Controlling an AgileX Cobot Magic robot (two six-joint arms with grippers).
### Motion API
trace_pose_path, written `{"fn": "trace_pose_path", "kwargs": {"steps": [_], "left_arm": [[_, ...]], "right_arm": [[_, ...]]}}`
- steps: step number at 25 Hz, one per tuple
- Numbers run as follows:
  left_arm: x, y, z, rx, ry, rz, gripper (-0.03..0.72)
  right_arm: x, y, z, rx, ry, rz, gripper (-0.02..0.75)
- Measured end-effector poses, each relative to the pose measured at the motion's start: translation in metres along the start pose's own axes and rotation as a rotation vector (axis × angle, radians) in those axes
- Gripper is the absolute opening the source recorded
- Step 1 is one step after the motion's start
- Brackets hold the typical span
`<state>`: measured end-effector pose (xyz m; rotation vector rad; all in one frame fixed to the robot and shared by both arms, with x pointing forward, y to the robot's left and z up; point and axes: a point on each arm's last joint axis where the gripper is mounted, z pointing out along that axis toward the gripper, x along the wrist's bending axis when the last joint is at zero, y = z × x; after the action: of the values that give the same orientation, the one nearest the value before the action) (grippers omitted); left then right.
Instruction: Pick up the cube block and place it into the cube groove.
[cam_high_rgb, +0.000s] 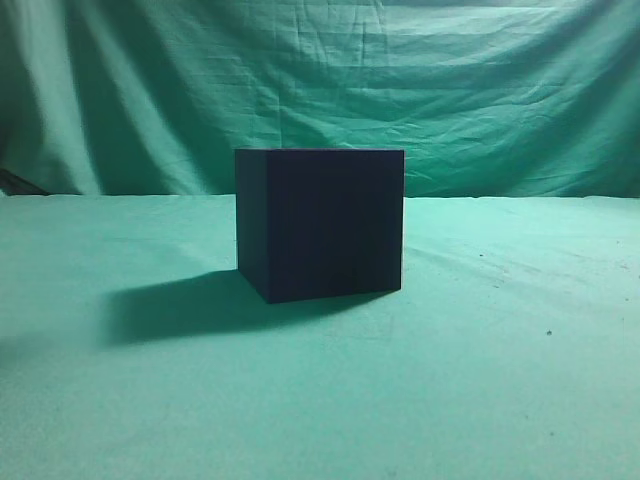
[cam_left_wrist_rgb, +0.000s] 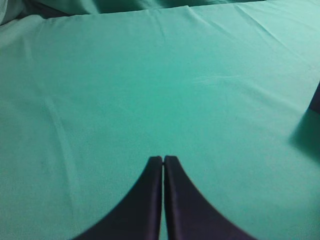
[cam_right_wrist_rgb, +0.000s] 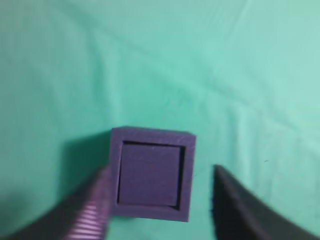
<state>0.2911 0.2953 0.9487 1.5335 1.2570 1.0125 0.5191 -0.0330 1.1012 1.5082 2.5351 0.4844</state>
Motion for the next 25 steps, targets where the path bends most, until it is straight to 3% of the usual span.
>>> {"fn": "trace_pose_path", "kwargs": {"steps": [5,8,16,25], "left_arm": [[0.000,0.000,0.000,0.000,0.000,0.000,0.000],[0.000,0.000,0.000,0.000,0.000,0.000,0.000],[0.000,0.000,0.000,0.000,0.000,0.000,0.000],[0.000,0.000,0.000,0.000,0.000,0.000,0.000]], "right_arm": [[-0.008,-0.005,-0.048,-0.106,-0.012,-0.008,0.089],[-0.012,-0.015,-0.082,-0.177,0.020,-0.018,0.000],[-0.039,-0.103,-0.152,-0.279,0.054,-0.016,0.000],[-0.076,-0.227,-0.151,-0.306,0.009,-0.044,0.000]]}}
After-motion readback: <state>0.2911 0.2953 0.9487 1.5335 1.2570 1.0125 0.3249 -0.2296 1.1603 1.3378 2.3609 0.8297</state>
